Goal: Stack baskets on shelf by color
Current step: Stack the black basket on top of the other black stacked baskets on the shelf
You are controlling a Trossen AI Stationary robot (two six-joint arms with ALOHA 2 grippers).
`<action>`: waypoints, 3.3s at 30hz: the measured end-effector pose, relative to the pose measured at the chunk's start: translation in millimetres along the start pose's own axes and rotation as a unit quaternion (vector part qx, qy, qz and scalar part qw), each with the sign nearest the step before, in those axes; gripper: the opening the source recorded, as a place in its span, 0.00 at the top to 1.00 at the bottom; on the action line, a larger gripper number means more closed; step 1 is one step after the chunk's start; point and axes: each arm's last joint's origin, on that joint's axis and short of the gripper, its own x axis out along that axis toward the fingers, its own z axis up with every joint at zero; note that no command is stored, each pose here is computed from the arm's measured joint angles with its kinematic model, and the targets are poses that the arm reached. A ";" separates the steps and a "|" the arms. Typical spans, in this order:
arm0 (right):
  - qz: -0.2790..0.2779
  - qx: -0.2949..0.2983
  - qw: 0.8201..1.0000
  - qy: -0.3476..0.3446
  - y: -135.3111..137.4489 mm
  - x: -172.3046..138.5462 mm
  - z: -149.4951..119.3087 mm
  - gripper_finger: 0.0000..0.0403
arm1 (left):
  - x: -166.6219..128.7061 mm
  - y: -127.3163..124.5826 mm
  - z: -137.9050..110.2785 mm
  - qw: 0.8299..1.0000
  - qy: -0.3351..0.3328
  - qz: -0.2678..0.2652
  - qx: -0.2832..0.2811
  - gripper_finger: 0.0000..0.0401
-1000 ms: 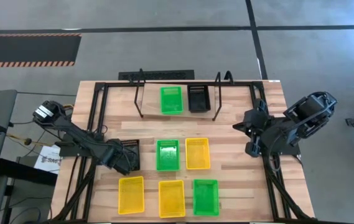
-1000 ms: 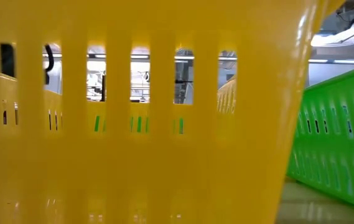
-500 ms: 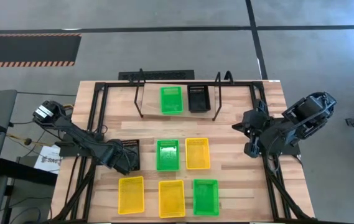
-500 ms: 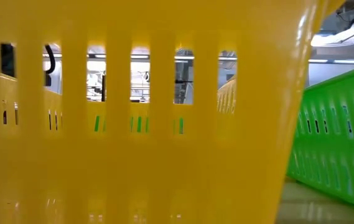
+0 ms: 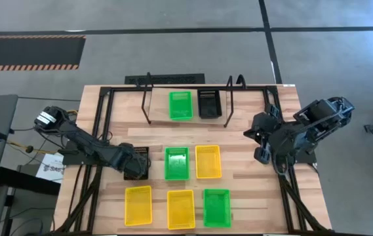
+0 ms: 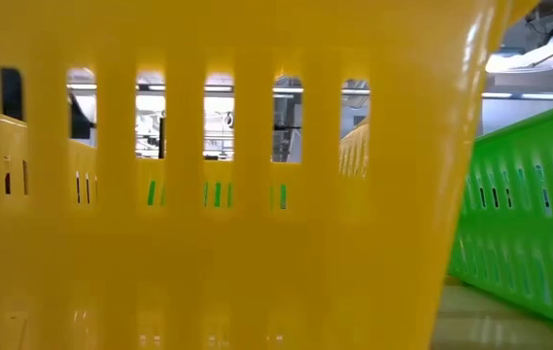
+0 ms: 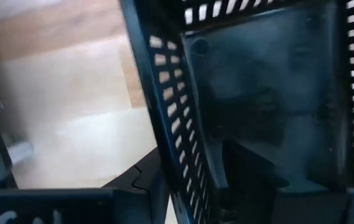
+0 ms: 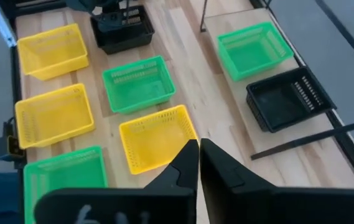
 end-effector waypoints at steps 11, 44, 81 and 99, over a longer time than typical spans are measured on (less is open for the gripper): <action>-0.006 0.024 1.000 0.006 -0.9 4.4 2.4 0.97 | 2.4 -5.3 24.6 0.998 0.031 0.005 0.061 0.99; -0.099 0.025 0.995 0.016 36.8 57.3 10.0 1.00 | -136.5 33.9 67.0 0.925 -0.261 -0.274 0.018 1.00; -0.212 -0.024 0.938 -0.273 -69.7 -72.6 -15.1 1.00 | -156.5 -203.6 258.6 0.921 -0.220 -0.311 0.081 1.00; -0.442 0.063 0.854 -0.267 -143.5 -105.6 -34.1 1.00 | -153.5 -188.5 289.7 0.922 -0.289 -0.256 -0.018 1.00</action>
